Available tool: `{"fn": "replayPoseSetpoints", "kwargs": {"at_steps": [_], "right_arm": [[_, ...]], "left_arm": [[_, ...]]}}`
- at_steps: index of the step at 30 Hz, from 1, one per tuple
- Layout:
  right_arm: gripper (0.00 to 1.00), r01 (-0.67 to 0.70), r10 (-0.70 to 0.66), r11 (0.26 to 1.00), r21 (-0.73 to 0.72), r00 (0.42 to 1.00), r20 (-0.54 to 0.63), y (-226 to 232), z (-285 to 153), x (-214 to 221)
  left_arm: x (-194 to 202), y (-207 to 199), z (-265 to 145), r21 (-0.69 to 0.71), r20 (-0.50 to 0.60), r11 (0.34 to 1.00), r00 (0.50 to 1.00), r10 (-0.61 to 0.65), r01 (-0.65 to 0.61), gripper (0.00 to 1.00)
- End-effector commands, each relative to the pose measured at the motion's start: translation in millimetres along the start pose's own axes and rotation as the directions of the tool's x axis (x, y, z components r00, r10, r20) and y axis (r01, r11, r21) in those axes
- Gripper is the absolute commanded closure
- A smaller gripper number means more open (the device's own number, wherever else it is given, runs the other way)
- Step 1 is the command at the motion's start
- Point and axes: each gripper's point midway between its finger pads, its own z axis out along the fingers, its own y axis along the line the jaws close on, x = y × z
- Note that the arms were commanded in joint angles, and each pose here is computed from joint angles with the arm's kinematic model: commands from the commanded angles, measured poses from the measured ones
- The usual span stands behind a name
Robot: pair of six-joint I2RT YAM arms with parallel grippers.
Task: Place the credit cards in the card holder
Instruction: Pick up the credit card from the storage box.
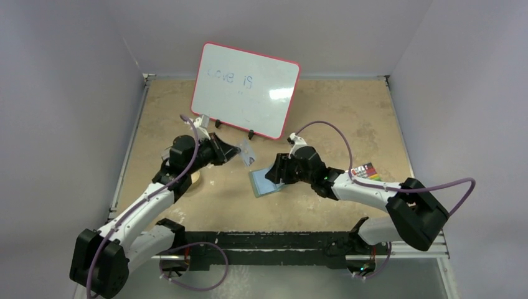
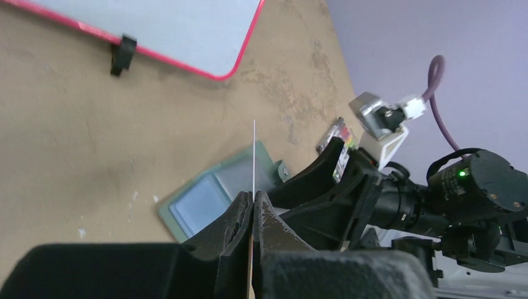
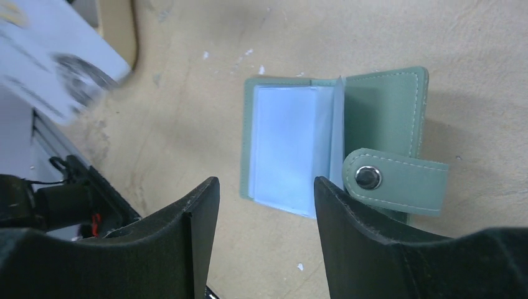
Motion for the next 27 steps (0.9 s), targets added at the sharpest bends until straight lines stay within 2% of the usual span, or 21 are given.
{"fn": "replayPoseSetpoints", "kwargs": {"at_steps": [1,3,7,18,23,27], "right_arm": [[0.40,0.004,0.008,0.989,-0.148,0.997,0.077,24.1,-10.1,-20.3],[0.40,-0.004,0.017,0.985,-0.170,0.997,0.078,23.9,-12.0,-20.5],[0.39,-0.017,0.033,0.982,-0.189,0.996,0.081,21.9,-13.4,-20.5],[0.39,-0.038,0.055,0.974,-0.225,0.996,0.069,18.2,-14.3,-18.7],[0.42,-0.034,0.053,0.972,-0.233,0.996,0.074,18.2,-16.4,-20.2],[0.46,-0.033,0.052,0.968,-0.248,0.996,0.071,19.5,-16.0,-20.7]], "left_arm": [[-1.4,-22.3,2.0,0.181,0.064,0.964,0.976,-0.208,0.194,1.00],[12.0,-15.2,2.8,0.193,0.051,0.951,0.965,-0.256,0.242,1.00],[32.2,-1.6,9.4,0.167,0.034,0.951,0.962,-0.270,0.261,1.00],[70.3,-24.0,33.9,0.308,-0.092,0.902,0.954,-0.287,0.301,1.00],[78.9,-34.3,29.1,0.383,-0.123,0.866,0.947,-0.295,0.320,1.00],[86.4,-33.0,30.1,0.385,-0.143,0.867,0.949,-0.283,0.316,1.00]]}}
